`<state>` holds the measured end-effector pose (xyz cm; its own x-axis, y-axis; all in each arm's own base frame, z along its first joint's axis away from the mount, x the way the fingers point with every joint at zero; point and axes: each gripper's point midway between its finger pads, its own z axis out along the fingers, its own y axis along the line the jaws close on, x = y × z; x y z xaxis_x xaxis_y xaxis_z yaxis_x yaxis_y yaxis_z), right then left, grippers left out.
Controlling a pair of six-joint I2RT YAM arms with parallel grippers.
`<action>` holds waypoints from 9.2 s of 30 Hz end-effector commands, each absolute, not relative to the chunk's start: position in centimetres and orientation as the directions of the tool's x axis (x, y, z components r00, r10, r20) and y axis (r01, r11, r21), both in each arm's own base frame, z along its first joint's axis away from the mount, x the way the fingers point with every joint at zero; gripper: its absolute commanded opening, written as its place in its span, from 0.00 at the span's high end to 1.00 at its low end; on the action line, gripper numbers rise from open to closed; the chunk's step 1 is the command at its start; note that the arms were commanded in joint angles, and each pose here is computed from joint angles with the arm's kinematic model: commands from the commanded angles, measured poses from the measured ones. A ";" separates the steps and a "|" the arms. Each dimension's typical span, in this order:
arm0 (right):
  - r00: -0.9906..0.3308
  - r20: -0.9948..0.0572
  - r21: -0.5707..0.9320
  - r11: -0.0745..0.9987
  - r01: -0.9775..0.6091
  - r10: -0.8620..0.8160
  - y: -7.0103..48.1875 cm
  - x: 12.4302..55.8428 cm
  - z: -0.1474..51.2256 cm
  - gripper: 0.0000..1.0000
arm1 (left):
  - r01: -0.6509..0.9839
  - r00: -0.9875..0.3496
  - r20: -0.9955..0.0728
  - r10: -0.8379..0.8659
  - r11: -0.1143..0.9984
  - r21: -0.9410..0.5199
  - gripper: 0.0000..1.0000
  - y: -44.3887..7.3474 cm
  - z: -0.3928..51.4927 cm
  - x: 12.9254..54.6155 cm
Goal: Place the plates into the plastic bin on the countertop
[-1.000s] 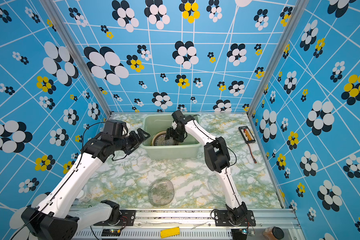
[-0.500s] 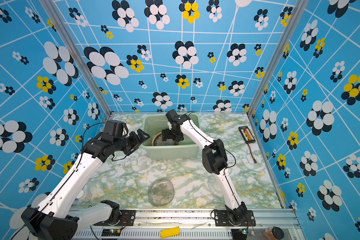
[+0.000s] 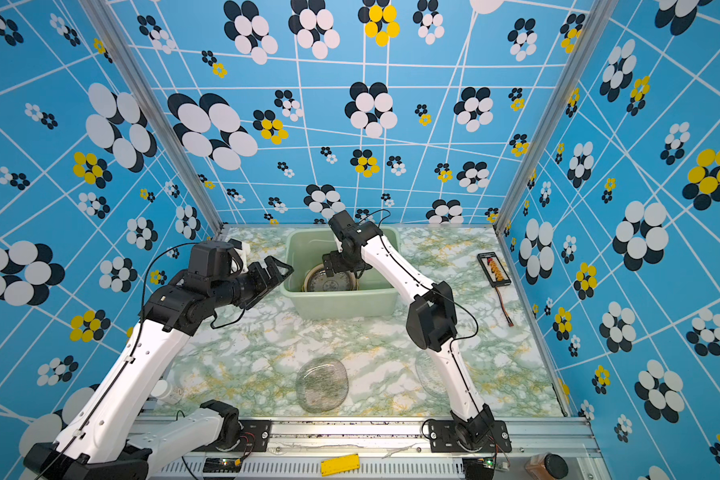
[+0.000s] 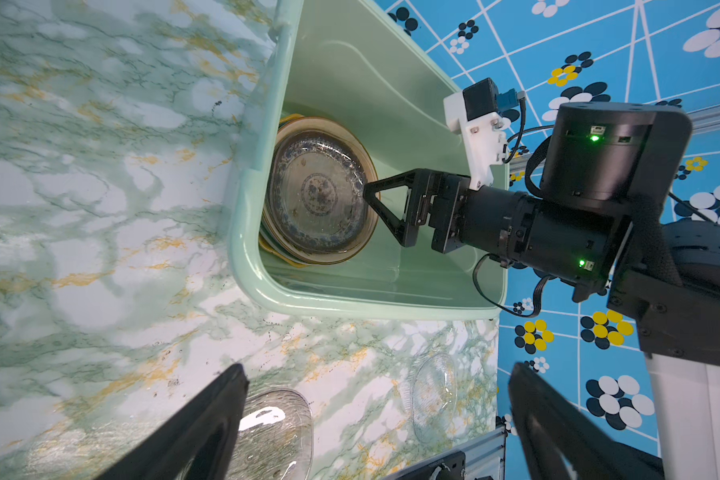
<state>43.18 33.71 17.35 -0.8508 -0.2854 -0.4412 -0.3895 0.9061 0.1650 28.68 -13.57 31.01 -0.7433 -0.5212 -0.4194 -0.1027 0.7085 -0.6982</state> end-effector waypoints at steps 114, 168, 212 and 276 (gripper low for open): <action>-0.480 -0.543 0.403 0.716 0.570 0.689 -1.3 23.0 24.9 0.01 | -0.374 -0.925 0.054 -0.376 0.874 -0.310 0.92 -48.6 3.7 12.3; -0.595 -0.459 0.421 0.751 0.508 0.660 1.0 23.8 22.4 0.01 | -0.499 -0.851 0.034 -0.523 0.788 -0.361 0.69 -48.1 3.6 13.6; -0.585 -0.461 0.435 0.744 0.507 0.668 1.0 23.7 22.2 0.01 | -0.542 -0.819 -0.043 -0.572 0.797 -0.266 0.98 -45.8 1.9 15.3; -0.990 0.131 0.739 0.661 0.132 0.051 17.8 18.2 4.6 0.64 | -0.270 -0.961 0.102 -0.256 0.950 -0.160 1.00 -33.4 4.4 16.1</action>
